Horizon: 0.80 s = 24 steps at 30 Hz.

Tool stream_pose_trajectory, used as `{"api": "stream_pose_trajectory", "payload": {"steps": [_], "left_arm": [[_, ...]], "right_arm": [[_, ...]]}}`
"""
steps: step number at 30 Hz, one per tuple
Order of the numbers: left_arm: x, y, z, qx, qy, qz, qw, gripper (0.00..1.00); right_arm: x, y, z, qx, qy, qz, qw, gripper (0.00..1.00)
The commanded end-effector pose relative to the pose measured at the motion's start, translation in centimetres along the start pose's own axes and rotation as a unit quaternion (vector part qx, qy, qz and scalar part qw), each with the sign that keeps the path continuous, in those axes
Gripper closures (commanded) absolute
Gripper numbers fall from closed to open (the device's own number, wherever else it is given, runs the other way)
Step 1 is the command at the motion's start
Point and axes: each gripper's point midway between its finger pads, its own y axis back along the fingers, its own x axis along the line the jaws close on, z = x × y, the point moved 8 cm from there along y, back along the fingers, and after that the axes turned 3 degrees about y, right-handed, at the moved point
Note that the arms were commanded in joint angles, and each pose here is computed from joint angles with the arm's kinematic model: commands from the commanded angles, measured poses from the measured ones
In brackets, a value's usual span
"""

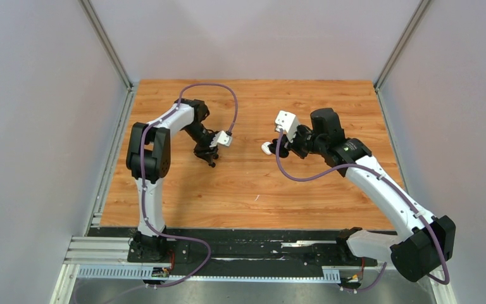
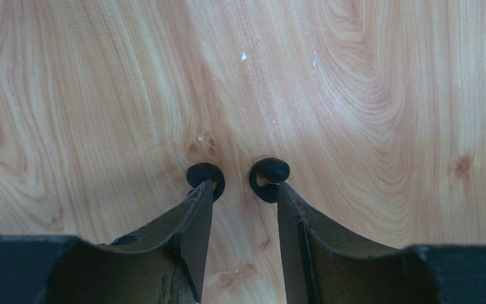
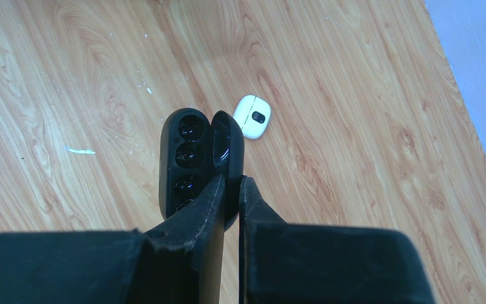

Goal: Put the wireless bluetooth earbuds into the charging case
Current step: Pick up the earbud from the center of the board.

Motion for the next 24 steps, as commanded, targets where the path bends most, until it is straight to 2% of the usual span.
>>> {"api": "stream_pose_trajectory", "payload": {"steps": [1,16,21,24], "left_arm": [[0.8,-0.2,0.0,0.001,0.007,0.006,1.000,0.50],[2.1,-0.5,-0.1,0.006,0.020,0.012,1.000,0.47],[2.4,-0.7,-0.2,0.010,0.029,0.014,0.999,0.51],[3.1,-0.8,-0.3,0.016,0.031,0.033,0.999,0.58]], "right_arm": [[-1.1,0.6,1.3,-0.018,-0.003,-0.025,1.000,1.00],[-1.1,0.5,1.4,-0.021,-0.010,-0.022,0.999,1.00],[-1.1,0.4,1.4,-0.023,-0.012,-0.021,0.999,1.00],[-1.1,0.3,1.4,-0.025,-0.014,-0.020,0.999,1.00]]}}
